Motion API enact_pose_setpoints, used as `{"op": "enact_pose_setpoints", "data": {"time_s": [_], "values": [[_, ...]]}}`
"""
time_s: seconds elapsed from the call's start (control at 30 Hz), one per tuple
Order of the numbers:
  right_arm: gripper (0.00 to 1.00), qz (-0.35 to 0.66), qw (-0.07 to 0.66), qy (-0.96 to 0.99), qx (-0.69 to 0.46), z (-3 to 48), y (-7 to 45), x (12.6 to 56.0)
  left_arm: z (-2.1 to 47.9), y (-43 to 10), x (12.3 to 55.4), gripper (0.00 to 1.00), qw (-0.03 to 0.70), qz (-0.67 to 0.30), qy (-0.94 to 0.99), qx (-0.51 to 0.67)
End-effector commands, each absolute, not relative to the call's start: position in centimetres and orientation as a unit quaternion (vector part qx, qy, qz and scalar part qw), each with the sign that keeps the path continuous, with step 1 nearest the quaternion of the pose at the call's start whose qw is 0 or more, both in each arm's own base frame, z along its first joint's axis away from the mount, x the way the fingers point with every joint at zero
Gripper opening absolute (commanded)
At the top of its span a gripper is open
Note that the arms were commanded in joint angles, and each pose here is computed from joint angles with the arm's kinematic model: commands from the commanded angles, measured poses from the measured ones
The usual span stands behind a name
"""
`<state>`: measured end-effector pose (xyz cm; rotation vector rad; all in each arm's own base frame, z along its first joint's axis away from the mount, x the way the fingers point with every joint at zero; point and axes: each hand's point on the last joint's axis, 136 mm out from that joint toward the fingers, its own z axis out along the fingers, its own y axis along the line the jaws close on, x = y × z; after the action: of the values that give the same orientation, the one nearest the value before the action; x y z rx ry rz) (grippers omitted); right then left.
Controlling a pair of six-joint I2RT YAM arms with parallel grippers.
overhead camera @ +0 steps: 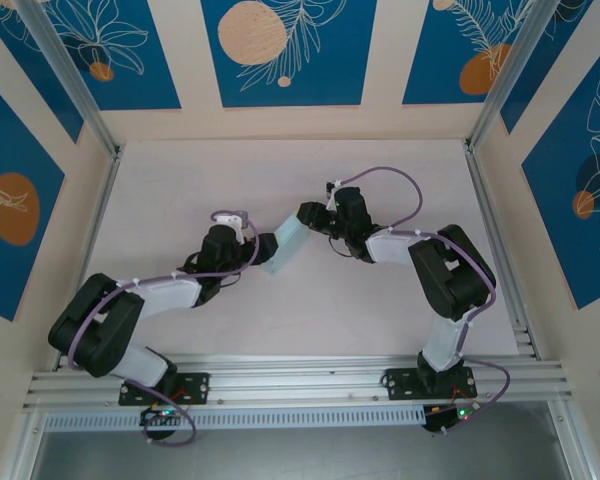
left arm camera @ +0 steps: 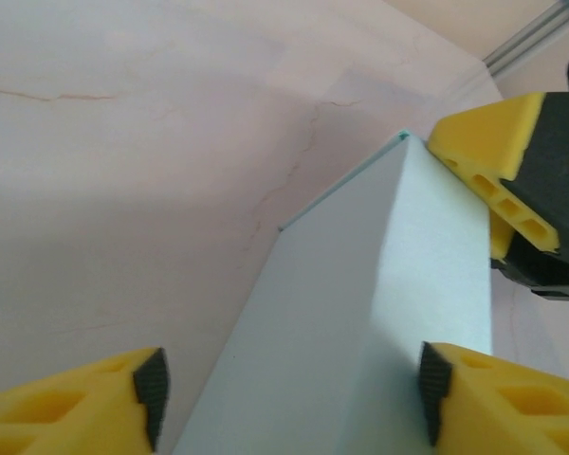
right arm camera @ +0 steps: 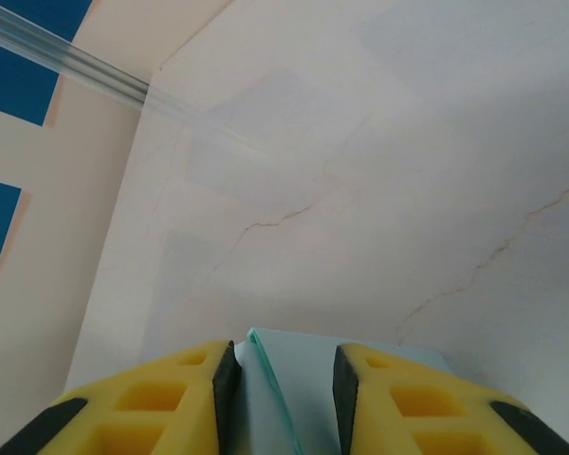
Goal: Fold the paper box
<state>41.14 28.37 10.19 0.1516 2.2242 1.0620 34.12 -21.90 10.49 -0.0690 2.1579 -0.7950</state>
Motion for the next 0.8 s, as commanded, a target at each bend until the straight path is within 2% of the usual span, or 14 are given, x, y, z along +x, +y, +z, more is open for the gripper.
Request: {"op": "enact_pose_setpoints", "data": {"time_s": [0.0, 0.03, 0.3, 0.5, 0.77], "values": [[0.34, 0.253, 0.117, 0.957, 0.081, -3.7, 24.6, 31.9, 4.0, -18.0, 30.2, 0.81, 0.301, -0.210, 0.930, -0.034], [0.34, 0.250, 0.120, 0.958, 0.077, -3.5, 24.7, 32.0, 4.7, -18.2, 30.2, 0.84, 0.303, -0.217, 0.927, -0.034], [0.36, 0.229, 0.139, 0.961, 0.062, -1.7, 25.6, 33.0, 8.5, -18.9, 29.0, 0.85, 0.290, -0.291, 0.910, -0.059], [0.36, 0.228, 0.143, 0.961, 0.064, -1.3, 25.6, 33.1, 9.3, -18.9, 26.8, 0.95, 0.264, -0.339, 0.900, -0.079], [0.36, 0.232, 0.143, 0.960, 0.057, -1.0, 26.1, 33.2, 7.3, -19.0, 26.4, 0.93, 0.249, -0.341, 0.903, -0.081]]}}
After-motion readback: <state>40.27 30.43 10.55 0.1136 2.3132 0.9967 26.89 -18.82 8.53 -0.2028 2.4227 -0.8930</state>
